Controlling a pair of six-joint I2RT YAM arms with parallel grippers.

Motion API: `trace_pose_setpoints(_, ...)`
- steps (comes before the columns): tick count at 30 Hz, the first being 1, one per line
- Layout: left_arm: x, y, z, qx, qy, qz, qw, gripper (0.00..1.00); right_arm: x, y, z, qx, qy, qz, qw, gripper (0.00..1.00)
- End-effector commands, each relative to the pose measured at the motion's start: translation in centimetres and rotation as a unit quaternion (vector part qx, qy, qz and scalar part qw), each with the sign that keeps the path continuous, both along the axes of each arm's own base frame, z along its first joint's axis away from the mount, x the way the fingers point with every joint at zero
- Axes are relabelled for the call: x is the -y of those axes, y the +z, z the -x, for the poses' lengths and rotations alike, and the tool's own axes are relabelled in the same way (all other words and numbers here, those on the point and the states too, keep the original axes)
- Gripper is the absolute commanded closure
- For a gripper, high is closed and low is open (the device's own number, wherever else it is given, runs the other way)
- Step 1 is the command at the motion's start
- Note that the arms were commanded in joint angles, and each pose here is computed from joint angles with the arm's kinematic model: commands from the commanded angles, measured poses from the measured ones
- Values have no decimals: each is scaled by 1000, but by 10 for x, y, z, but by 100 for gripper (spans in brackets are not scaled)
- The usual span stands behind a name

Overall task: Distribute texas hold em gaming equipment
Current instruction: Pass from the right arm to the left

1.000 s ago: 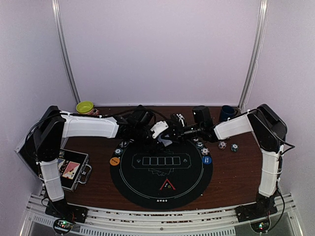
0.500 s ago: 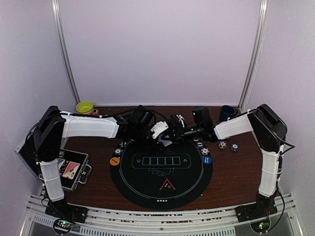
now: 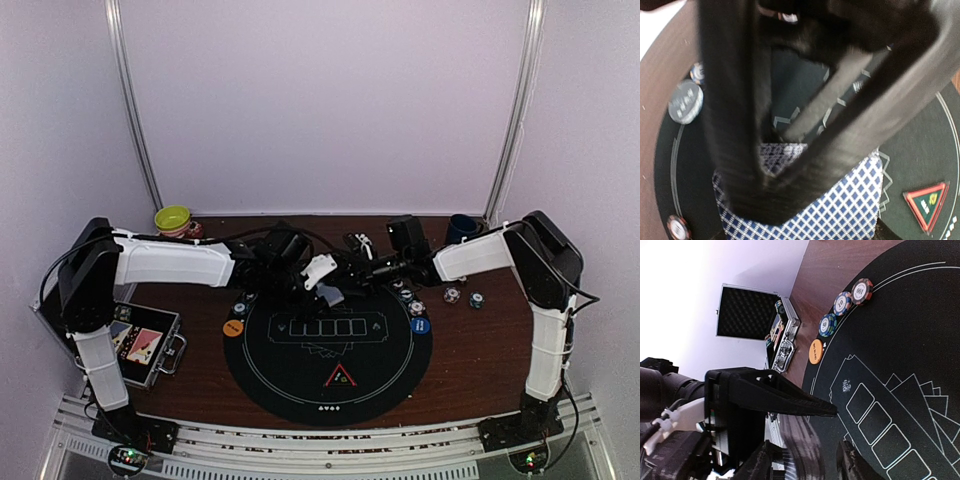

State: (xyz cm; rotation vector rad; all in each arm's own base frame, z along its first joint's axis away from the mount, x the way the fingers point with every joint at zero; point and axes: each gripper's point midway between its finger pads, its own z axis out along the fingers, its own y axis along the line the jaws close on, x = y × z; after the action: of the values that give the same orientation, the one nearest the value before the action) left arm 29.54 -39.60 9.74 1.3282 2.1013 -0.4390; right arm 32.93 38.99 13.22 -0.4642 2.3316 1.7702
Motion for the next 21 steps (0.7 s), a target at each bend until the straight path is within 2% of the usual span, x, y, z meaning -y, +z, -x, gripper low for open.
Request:
trace_pose_setpoints(1,-9,5,12,-9,8,4,1000,48,-16,14,16,0,38,-32,999,53)
trace_pose_setpoints(4,-14,2,15,-10,11,-2,1000,48,-25,15,26,-7,52,-42,998,52)
trace_pose_setpoints(9,-15,7,17,-3,8,4,1000,47,-35,0,36,-4,68,-21,997,52)
trace_pose_setpoints(21,-14,9,22,1,-6,13,1000,47,-35,-23,32,4,66,16,998,51)
